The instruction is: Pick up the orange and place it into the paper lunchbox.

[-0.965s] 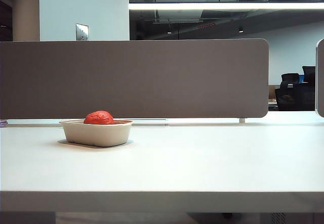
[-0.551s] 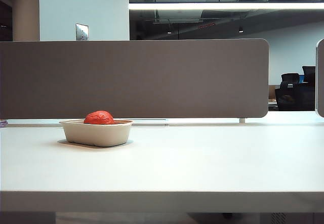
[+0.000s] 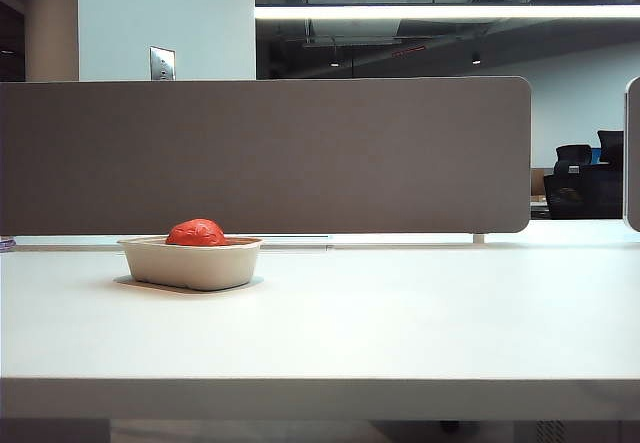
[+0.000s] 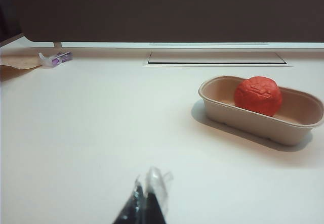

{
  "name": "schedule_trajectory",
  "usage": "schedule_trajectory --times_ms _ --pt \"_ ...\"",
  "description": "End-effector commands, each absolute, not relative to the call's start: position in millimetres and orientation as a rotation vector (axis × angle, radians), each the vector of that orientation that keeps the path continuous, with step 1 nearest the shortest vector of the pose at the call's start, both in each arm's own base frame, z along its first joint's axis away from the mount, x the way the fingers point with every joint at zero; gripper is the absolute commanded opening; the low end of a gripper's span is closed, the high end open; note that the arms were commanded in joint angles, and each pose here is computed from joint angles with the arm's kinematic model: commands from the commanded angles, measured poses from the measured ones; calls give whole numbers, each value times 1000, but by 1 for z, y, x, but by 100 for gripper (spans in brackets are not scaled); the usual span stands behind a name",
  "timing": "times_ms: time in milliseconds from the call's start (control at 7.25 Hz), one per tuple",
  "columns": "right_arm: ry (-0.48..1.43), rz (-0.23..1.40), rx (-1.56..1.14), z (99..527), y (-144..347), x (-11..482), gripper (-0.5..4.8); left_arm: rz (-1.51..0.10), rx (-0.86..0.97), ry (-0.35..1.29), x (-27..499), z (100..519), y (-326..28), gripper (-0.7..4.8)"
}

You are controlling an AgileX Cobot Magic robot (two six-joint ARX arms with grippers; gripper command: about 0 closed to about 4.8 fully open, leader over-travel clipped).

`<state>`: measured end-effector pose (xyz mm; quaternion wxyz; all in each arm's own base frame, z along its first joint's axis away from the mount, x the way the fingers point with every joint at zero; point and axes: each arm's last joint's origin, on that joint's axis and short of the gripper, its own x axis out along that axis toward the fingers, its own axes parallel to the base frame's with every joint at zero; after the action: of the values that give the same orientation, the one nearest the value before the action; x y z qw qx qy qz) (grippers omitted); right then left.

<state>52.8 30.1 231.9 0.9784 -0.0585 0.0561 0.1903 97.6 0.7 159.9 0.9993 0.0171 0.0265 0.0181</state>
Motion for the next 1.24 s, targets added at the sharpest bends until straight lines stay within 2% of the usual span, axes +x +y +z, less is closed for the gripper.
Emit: schedule_trajectory --times_ms 138,414,551,827,1103,1241 --pt "99 386 -105 234 30 53 -4 40 38 46 98 160 1 -4" --pt "72 374 -94 230 32 56 -4 40 38 46 98 160 1 -5" --pt "-21 144 -48 191 29 85 -4 39 39 46 98 160 1 -4" --pt "-40 134 -53 170 8 97 -4 39 38 46 98 160 1 -5" --pt "-48 64 -51 169 3 97 -4 39 38 46 98 160 1 -5" --pt "-27 30 81 167 2 98 -4 40 38 46 98 160 1 -4"
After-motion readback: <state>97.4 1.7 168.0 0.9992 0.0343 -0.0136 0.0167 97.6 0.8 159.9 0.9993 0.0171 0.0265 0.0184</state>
